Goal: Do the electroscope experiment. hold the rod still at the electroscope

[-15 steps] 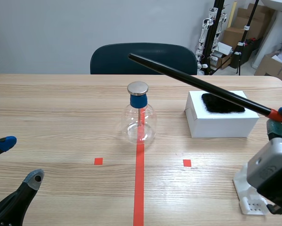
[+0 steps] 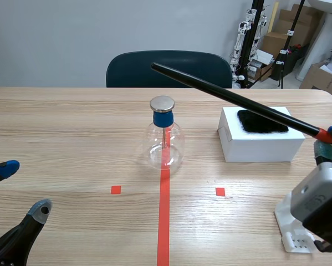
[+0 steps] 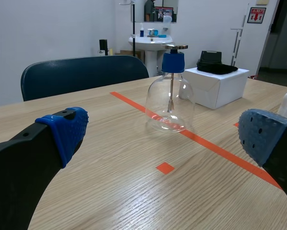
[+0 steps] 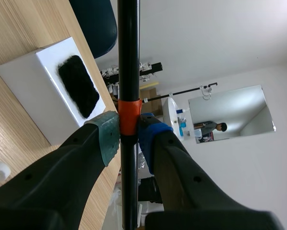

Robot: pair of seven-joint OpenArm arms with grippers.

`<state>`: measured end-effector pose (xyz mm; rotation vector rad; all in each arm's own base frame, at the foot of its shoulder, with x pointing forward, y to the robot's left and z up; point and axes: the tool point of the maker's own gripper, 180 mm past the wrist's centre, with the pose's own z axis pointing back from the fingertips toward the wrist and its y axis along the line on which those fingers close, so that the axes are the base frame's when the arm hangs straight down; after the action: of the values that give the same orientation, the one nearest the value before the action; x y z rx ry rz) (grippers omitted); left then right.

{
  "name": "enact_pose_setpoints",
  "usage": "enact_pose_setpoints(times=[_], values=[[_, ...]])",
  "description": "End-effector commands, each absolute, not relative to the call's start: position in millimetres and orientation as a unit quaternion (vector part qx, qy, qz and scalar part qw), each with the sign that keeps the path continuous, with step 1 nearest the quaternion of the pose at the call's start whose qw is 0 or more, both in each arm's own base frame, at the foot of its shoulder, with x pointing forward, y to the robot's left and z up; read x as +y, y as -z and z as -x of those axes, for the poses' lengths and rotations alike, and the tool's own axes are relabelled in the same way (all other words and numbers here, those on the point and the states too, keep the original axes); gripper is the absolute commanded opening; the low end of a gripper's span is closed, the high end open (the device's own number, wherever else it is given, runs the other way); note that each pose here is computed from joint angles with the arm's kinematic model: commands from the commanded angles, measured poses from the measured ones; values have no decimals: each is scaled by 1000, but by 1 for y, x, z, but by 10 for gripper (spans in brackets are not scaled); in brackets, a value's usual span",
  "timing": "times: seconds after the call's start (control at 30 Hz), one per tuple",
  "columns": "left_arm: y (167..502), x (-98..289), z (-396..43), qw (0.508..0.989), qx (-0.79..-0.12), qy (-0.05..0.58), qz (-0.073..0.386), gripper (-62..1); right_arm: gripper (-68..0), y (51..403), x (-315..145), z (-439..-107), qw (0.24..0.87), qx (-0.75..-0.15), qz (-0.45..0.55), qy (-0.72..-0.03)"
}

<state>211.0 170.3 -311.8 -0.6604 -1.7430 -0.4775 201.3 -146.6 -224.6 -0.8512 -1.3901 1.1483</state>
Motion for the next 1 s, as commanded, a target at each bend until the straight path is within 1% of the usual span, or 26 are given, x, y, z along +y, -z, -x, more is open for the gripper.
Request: enact_pose_setpoints(times=[0.0, 0.27, 0.4, 0.6, 0.83, 0.9, 0.97], values=[[304, 171, -214, 559, -754, 202, 280, 14, -607, 214, -147, -204, 529, -595, 366, -481], [304, 171, -214, 559, -754, 202, 280, 14, -607, 214, -150, -204, 529, -592, 372, -481], [304, 171, -214, 559, -754, 202, 280, 14, -607, 207, -155, -210, 520, -595, 384, -477], [304, 171, -214, 559, -754, 202, 280, 14, -607, 188, -168, -225, 488, -600, 418, -476], [304, 171, -214, 559, -754, 202, 280, 14, -607, 156, -183, -248, 452, -616, 460, -453], [304, 171, -214, 559, -754, 202, 280, 14, -607, 150, -187, -258, 447, -612, 471, -452], [304, 171, -214, 559, -754, 202, 280, 14, -607, 150, -190, -269, 445, -597, 479, -465]])
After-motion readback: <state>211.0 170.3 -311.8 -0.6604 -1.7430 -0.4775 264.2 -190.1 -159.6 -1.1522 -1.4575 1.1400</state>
